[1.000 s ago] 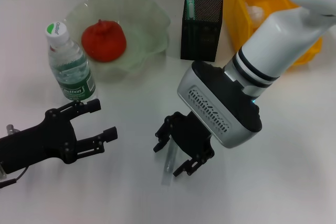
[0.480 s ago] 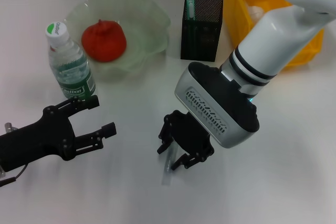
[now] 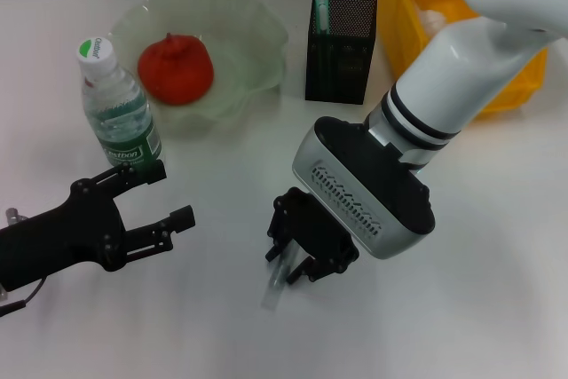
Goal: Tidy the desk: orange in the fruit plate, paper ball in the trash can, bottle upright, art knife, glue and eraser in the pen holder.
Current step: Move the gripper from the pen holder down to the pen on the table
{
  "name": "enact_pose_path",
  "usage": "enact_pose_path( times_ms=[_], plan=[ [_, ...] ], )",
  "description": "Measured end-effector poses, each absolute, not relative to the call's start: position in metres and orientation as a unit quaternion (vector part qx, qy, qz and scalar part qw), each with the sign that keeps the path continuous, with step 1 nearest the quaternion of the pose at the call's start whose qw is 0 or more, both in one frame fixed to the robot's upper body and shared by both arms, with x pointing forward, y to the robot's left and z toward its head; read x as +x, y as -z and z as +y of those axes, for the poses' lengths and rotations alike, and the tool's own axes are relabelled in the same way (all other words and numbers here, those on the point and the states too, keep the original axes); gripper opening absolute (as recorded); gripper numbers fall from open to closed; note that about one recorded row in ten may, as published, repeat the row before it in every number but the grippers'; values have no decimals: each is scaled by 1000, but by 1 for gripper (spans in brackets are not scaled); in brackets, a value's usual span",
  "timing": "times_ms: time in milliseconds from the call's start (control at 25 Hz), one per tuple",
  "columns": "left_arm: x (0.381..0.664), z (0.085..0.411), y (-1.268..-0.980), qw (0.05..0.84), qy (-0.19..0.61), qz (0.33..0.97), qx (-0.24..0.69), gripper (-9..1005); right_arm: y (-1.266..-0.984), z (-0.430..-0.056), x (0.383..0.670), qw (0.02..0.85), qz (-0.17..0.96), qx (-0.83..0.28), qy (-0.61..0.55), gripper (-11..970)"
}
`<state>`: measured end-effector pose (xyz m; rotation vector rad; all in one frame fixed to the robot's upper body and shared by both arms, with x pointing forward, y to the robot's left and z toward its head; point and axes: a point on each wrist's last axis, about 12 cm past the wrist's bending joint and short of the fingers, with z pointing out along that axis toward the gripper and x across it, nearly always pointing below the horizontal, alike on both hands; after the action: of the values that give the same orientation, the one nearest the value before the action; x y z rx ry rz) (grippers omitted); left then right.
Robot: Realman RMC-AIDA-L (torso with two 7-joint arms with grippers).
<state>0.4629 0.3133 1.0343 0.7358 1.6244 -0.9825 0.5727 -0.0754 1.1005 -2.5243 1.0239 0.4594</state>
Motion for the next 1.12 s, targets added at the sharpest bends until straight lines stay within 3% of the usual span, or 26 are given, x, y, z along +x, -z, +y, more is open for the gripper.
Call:
enact_pose_path(
  times_ms=[760, 1120],
  plan=[
    [462, 314, -1035, 527, 415, 679, 299, 844, -1099, -75, 572, 173, 361, -902, -162, 126],
    [460, 315, -1035, 530, 417, 677, 294, 844, -1105, -77, 570, 171, 358, -901, -178, 99]
  ],
)
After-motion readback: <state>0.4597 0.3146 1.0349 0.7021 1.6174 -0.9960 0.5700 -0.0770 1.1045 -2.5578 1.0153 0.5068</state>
